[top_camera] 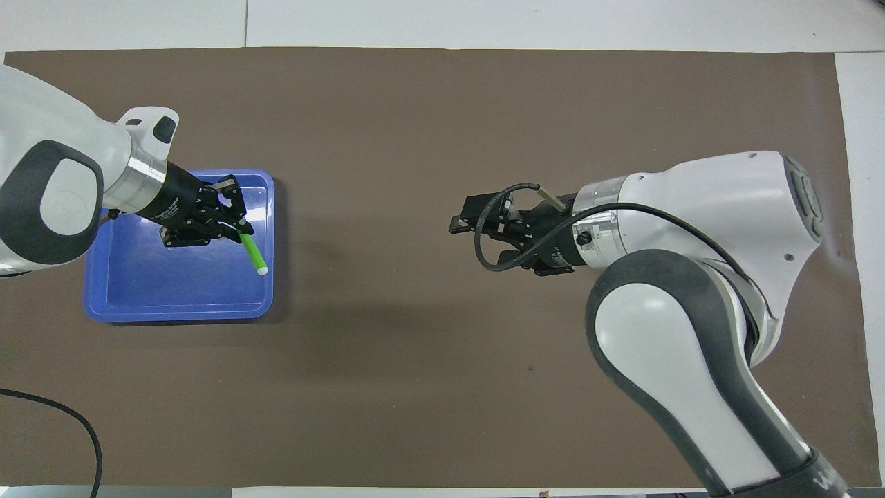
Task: Transfer and insert pens with both arms
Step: 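Grasp the green pen with the left gripper while the right gripper withdraws, then lift the green pen toward the right gripper while the right gripper approaches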
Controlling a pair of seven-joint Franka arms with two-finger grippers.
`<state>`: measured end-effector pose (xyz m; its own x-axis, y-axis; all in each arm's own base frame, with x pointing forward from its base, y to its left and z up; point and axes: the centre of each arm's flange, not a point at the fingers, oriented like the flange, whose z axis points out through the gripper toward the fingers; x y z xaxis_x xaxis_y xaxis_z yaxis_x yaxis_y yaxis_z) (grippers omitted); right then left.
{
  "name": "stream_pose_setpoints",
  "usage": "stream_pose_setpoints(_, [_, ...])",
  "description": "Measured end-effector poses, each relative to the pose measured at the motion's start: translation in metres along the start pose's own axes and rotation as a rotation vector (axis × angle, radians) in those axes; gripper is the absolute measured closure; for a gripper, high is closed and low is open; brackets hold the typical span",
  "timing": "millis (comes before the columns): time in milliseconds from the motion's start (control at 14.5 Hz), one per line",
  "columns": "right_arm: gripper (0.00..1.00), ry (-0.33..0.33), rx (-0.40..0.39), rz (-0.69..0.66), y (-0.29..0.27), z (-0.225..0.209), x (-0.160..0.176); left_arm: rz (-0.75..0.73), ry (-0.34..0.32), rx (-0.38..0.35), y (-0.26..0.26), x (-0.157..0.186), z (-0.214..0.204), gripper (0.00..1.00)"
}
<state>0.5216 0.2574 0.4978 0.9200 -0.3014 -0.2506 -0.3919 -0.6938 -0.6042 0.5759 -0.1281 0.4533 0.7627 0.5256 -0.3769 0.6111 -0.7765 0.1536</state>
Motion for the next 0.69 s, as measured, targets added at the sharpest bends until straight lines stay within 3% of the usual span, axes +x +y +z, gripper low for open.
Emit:
stream_pose_setpoints(482, [0.0,0.042,0.028,0.023,-0.034,0.034,-0.042,-0.586,-0.136,-0.124,0.064,-0.101,0.001,0.83])
stream_pose_setpoints(688, [0.0,0.077,0.052,0.053,-0.039,0.035,-0.044,-0.705,-0.226,-0.195,0.066,-0.126,0.022,0.83])
